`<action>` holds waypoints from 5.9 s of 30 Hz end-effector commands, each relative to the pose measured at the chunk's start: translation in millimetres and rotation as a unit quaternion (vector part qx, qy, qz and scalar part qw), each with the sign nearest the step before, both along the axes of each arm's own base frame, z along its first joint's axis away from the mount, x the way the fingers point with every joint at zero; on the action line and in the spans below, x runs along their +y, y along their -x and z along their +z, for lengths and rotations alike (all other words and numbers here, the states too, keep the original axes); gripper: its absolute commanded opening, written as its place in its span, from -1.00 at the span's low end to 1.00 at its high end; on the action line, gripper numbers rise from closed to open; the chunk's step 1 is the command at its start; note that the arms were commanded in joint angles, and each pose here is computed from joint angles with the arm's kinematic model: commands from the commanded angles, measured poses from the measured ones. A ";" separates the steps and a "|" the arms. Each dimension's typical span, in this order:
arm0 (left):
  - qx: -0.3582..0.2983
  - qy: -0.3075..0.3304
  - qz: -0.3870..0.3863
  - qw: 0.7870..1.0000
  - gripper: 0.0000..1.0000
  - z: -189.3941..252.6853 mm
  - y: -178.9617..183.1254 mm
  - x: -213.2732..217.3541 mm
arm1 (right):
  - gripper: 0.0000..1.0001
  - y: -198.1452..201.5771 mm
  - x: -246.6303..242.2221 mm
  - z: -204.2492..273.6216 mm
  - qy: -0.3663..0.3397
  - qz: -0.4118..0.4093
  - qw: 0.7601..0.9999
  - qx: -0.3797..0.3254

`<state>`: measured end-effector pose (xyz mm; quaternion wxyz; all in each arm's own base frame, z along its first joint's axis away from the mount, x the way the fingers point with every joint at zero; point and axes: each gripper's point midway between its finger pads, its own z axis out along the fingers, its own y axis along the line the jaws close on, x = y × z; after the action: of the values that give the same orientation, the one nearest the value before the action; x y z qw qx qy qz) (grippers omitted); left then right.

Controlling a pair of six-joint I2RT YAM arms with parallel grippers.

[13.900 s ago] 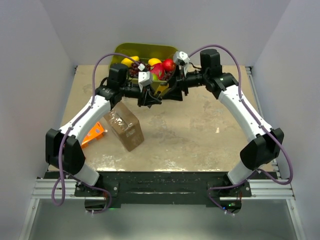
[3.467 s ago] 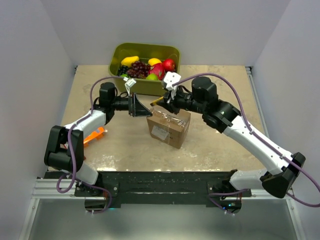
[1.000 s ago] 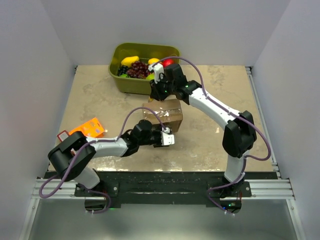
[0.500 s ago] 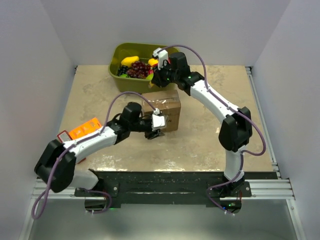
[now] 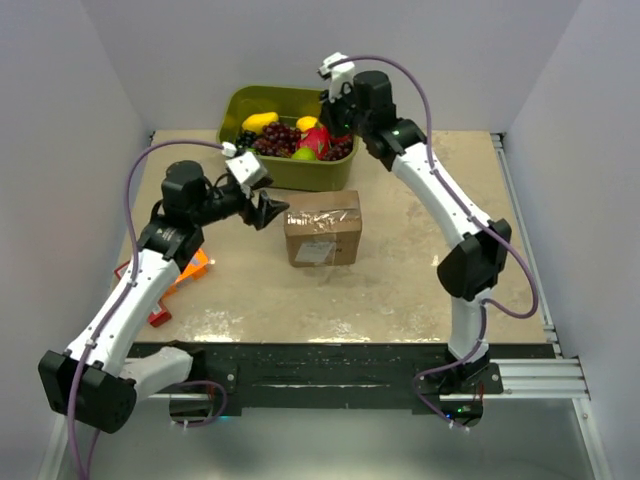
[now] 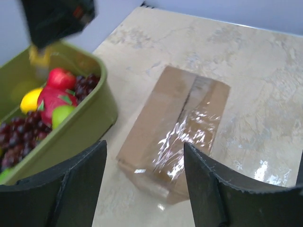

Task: Unpack the express box

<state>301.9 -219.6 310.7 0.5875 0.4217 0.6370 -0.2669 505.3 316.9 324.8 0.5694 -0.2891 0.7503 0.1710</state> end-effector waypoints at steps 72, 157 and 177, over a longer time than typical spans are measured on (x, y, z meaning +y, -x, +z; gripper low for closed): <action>0.426 0.124 -0.027 0.896 0.99 -96.5 -30.5 24.0 | -1.00 73.2 -52.3 91.2 0.069 0.026 0.994 -0.082; 0.500 0.211 0.023 0.839 0.58 -134.6 -23.7 27.4 | -1.00 186.2 61.8 5.3 0.027 0.163 0.986 -0.036; 0.505 0.211 0.030 0.837 0.57 -138.3 -24.7 28.9 | -1.00 183.8 51.8 -9.3 0.083 0.159 0.983 -0.027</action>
<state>323.7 -197.1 197.3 0.2812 0.1123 0.7605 -0.5744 318.8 375.0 307.9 0.5264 -0.4471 0.6903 0.2157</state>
